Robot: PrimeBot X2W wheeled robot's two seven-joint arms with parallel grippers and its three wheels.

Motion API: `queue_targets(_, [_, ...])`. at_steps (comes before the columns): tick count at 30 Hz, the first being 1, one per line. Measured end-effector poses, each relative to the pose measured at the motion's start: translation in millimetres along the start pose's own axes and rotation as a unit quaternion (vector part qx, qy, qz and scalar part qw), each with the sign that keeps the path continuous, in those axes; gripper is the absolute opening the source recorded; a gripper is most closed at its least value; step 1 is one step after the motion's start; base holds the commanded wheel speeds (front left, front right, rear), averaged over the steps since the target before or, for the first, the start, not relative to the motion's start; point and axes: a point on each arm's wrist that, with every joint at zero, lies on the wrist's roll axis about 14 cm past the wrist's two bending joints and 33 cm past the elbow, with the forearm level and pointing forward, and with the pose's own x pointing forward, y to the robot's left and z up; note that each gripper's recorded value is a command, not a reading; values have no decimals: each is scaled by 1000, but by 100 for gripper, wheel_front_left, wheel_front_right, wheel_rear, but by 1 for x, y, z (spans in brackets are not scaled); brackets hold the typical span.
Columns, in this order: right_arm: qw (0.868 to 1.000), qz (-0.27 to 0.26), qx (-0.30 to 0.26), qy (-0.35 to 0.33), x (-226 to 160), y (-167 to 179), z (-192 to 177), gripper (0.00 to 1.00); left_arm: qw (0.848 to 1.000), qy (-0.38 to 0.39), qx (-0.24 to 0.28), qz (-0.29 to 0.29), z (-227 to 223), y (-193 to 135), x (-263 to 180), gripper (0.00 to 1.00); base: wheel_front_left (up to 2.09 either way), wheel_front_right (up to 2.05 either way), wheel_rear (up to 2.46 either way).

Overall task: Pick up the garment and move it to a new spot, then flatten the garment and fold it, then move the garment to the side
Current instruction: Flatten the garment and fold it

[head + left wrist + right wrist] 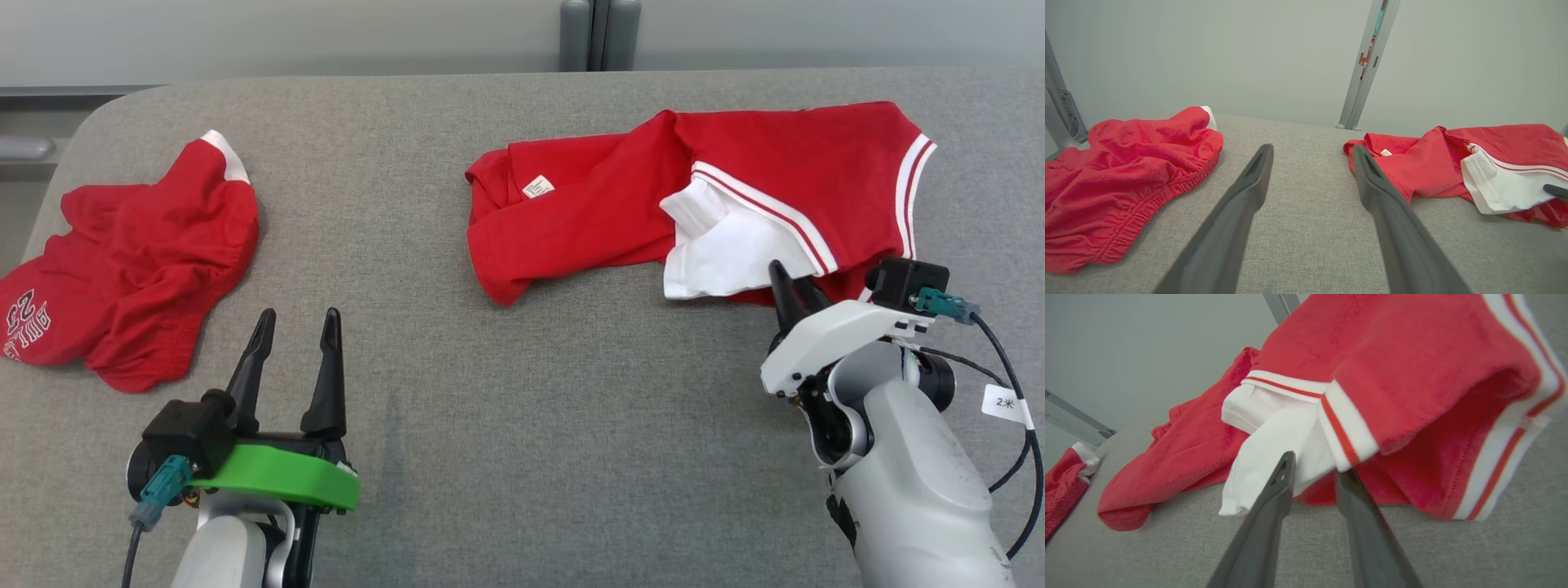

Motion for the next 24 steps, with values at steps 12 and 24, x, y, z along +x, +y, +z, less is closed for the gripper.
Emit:
queue_targets(12, [993,-102,-61,-1,-61,-72,10,0,1000,0,-5,-16,-1,-12,4,100,0,0,0])
queue_targets(24, [973,-202,-109,27,-131,-124,28,100,999,2,-10,-40,-3,-30,7,100,0,0,0])
